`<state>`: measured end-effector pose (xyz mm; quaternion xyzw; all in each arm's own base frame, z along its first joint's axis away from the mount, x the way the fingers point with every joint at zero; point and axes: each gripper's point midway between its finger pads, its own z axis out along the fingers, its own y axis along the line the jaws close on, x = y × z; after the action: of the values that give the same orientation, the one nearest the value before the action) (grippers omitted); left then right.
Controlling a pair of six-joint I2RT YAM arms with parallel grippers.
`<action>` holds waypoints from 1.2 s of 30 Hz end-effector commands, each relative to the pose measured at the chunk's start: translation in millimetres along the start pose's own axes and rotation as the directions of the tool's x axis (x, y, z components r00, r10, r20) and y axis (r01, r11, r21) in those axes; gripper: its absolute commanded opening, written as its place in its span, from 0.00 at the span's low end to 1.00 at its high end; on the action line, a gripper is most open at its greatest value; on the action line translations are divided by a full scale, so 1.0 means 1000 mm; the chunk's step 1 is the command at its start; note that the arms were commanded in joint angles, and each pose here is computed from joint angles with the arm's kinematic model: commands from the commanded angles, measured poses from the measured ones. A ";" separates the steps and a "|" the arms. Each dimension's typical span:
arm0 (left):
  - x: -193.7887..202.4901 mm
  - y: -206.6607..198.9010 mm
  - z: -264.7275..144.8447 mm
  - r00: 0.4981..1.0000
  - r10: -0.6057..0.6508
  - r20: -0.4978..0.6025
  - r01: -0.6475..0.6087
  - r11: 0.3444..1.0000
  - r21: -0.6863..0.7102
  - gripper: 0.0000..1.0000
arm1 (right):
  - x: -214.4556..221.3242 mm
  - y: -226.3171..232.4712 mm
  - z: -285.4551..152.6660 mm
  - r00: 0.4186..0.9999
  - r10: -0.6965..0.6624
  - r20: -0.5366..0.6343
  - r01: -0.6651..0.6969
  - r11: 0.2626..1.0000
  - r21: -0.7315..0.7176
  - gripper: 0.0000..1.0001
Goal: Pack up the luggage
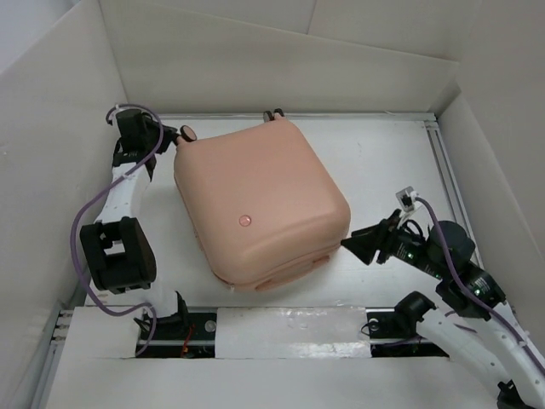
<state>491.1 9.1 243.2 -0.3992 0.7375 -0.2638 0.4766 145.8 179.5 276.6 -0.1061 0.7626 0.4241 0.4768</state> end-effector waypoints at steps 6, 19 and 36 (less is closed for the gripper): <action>-0.038 -0.033 -0.032 0.986 0.001 0.167 -0.024 0.990 0.137 0.00 | 0.061 0.012 0.027 0.959 0.039 -0.280 -0.079 0.988 -0.131 0.50; 0.078 0.046 -0.106 0.986 -0.165 0.006 0.160 0.966 0.205 0.00 | -0.021 -0.094 0.166 0.991 0.044 -0.128 -0.015 0.975 0.221 0.40; 0.109 0.080 -0.179 0.996 -0.015 0.088 -0.010 0.962 0.274 0.00 | 0.046 -0.014 0.104 0.996 -0.069 -0.057 0.061 0.989 -0.132 0.28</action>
<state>274.8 -37.8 218.9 -0.3539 0.6426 -0.3715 0.5690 217.8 233.1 229.1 -0.1497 0.7689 0.4057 0.4710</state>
